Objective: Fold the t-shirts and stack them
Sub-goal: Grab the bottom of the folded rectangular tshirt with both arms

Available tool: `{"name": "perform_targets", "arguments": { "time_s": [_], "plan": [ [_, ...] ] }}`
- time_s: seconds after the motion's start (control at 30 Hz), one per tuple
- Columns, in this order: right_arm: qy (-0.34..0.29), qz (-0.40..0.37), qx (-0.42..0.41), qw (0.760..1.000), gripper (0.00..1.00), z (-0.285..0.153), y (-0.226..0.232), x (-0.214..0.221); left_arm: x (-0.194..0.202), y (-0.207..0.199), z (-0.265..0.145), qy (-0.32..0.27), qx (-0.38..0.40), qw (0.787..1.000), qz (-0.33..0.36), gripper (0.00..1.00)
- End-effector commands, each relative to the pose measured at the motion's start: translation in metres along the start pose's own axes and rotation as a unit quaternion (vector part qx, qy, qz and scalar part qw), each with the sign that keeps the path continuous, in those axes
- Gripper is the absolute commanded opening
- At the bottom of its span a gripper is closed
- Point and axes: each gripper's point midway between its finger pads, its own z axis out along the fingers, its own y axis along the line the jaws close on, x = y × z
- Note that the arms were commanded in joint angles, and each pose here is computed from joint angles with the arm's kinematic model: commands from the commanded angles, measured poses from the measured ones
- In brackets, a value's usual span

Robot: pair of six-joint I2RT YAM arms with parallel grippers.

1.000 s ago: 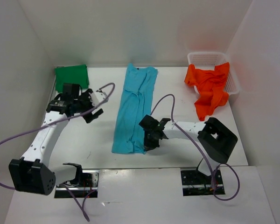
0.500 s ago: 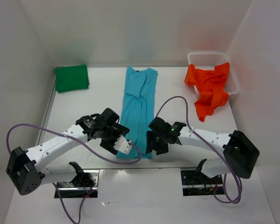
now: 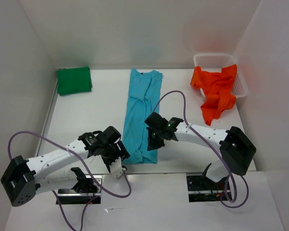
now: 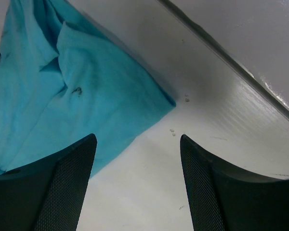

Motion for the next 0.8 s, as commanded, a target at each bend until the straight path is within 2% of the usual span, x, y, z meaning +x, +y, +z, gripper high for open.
{"name": "perform_targets", "arguments": {
  "time_s": [0.0, 0.17, 0.23, 0.4, 0.57, 0.77],
  "plan": [
    [-0.013, -0.018, -0.001, 1.000, 0.00, 0.010, 0.010, -0.016, -0.014, 0.009, 0.007, -0.037, -0.002, 0.999, 0.036, 0.77],
    [0.028, -0.029, 0.002, 0.999, 0.00, 0.033, 0.008, -0.007, -0.015, -0.002, 0.013, -0.038, -0.014, 0.997, 0.072, 0.77],
    [0.058, -0.050, 0.001, 0.997, 0.00, 0.043, 0.010, 0.014, -0.017, -0.012, 0.015, -0.041, -0.020, 0.995, 0.089, 0.77],
    [0.081, -0.076, -0.008, 0.994, 0.00, 0.049, 0.016, 0.028, -0.014, -0.020, 0.016, -0.026, -0.033, 0.990, 0.131, 0.75],
    [0.085, -0.098, -0.011, 0.992, 0.00, 0.041, 0.022, 0.033, -0.014, -0.029, 0.028, -0.029, -0.012, 0.986, 0.165, 0.73],
    [0.078, -0.092, -0.011, 0.993, 0.00, 0.024, 0.018, 0.035, -0.002, -0.025, 0.043, -0.015, 0.014, 0.988, 0.156, 0.72]
  ]
}}
